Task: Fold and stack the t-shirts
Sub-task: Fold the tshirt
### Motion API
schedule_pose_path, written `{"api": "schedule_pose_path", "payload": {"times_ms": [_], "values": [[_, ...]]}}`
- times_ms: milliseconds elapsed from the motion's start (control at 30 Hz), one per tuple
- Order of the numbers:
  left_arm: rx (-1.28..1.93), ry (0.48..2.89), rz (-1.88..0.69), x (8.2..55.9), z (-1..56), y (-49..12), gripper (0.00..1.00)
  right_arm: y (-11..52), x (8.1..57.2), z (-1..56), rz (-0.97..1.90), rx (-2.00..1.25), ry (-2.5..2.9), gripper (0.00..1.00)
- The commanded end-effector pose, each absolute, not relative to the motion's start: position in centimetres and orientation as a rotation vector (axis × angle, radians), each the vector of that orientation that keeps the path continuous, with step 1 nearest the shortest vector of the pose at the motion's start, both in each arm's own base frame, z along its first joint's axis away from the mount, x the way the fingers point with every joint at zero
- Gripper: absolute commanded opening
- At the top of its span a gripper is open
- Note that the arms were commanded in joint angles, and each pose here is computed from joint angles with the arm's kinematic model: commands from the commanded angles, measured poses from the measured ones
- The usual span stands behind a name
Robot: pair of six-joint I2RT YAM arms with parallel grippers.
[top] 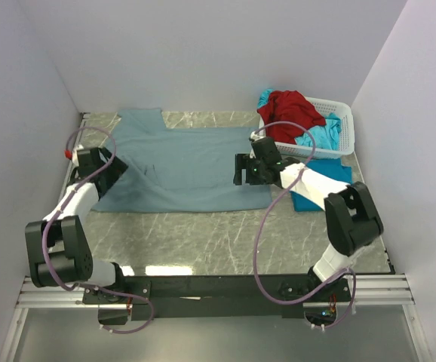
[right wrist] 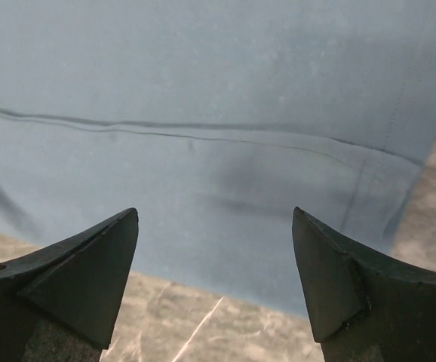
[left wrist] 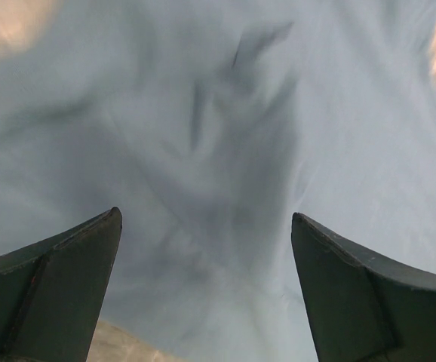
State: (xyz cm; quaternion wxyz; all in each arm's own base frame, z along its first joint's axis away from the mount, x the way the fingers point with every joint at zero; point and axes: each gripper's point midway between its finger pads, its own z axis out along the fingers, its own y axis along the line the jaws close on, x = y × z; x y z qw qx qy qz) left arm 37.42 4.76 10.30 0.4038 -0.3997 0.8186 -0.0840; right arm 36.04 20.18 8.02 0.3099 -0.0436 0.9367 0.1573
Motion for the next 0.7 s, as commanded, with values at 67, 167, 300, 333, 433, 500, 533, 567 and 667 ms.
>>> {"api": "schedule_pose_path", "payload": {"times_ms": [67, 167, 300, 333, 433, 500, 533, 567, 667], "values": [[-1.042, 2.011, -0.446, 37.8, 8.4, 2.4, 0.99, 20.1, 36.5, 5.2, 0.376, -0.082, 2.544, 0.89], [-1.085, 2.023, -0.398, 36.8, 6.8, 3.1, 0.99, 19.3, 35.2, 3.2, 0.346, -0.064, 2.610, 0.89], [-1.145, 2.013, -0.379, 35.0, 5.4, 3.5, 0.99, 18.5, 32.6, 2.0, 0.350, -0.030, 2.662, 0.89], [-1.165, 2.009, -0.365, 34.3, 5.1, 3.7, 0.99, 18.2, 31.3, 1.2, 0.355, -0.009, 2.695, 0.89], [-1.203, 2.006, -0.322, 32.7, 4.4, 4.0, 0.99, 17.6, 29.1, 0.9, 0.377, 0.016, 2.710, 0.89], [-1.246, 2.013, -0.264, 31.3, 3.5, 4.6, 0.99, 17.1, 28.2, 1.3, 0.378, 0.040, 2.708, 0.89], [-1.255, 2.000, -0.261, 31.0, 3.7, 4.6, 0.99, 16.6, 27.2, 0.8, 0.366, 0.057, 2.725, 0.89], [-1.275, 2.012, -0.248, 30.3, 3.4, 4.6, 0.99, 16.5, 26.6, 0.8, 0.363, 0.052, 2.728, 0.89], [-1.313, 1.980, -0.187, 28.8, 3.7, 5.3, 1.00, 16.3, 25.0, 1.2, 0.369, 0.034, 2.725, 0.89]]}}
